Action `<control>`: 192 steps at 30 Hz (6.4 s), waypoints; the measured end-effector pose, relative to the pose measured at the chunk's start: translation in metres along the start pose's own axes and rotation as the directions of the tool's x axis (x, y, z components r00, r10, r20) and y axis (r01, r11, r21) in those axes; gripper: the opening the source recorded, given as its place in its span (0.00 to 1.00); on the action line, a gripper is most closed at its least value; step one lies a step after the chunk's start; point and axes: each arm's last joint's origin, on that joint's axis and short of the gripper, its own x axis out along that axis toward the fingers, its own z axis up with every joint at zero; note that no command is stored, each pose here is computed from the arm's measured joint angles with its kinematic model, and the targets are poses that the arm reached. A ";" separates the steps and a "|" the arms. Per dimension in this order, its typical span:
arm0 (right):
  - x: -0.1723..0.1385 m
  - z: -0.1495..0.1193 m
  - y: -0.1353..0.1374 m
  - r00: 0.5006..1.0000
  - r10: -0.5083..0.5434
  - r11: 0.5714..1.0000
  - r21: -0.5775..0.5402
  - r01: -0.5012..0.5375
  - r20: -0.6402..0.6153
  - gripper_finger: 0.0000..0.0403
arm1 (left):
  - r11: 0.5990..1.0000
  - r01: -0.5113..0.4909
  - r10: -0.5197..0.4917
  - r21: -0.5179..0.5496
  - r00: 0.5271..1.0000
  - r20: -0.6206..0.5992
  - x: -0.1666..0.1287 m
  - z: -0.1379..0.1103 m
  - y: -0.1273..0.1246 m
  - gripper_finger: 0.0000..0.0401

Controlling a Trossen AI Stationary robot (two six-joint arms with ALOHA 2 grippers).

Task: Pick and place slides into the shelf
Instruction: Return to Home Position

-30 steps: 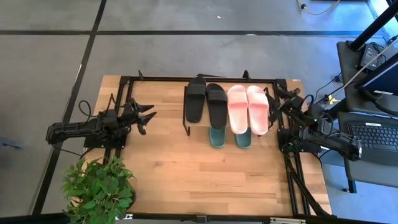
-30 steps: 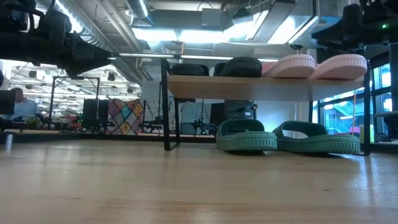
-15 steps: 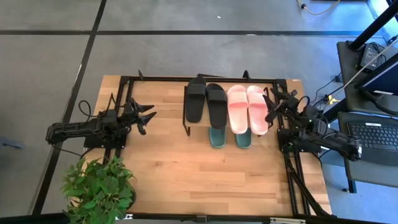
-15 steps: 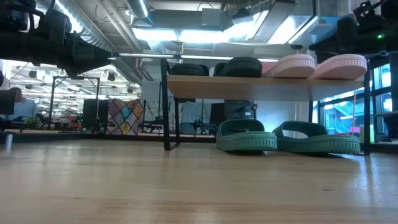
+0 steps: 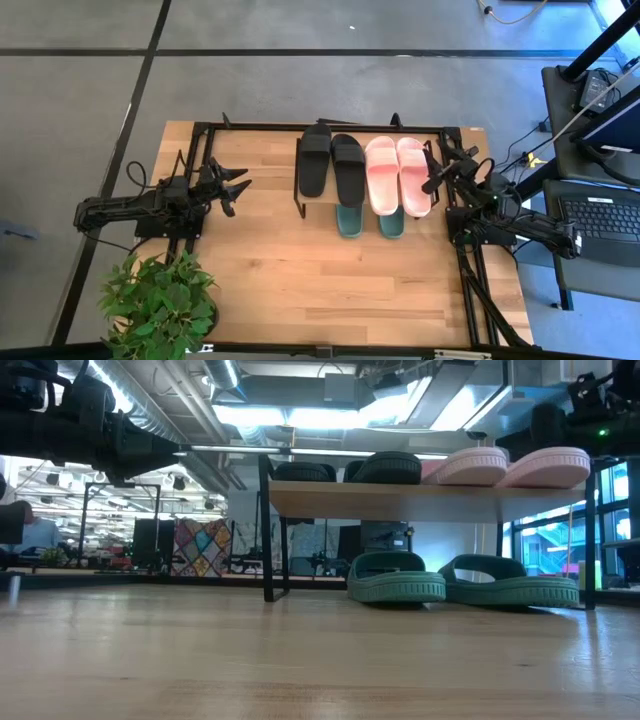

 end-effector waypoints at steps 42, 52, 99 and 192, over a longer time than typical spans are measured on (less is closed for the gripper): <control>0.003 0.044 -0.007 0.974 0.158 0.971 -0.205 -0.124 0.161 0.56 | 1.000 0.000 0.000 0.000 1.000 0.000 0.000 0.000 0.000 0.43; 0.006 0.042 -0.015 0.984 0.092 0.982 -0.177 -0.064 0.150 0.56 | 1.000 0.000 0.000 0.000 1.000 0.000 0.000 0.000 0.000 0.43; 0.012 -0.015 -0.028 0.998 -0.035 0.997 -0.065 0.038 0.044 0.56 | 1.000 0.000 0.000 0.000 1.000 0.000 0.000 0.000 0.000 0.43; 0.012 -0.020 -0.027 0.999 -0.030 0.998 0.062 0.031 -0.011 0.56 | 1.000 0.000 0.000 0.000 1.000 0.000 0.000 0.000 0.000 0.43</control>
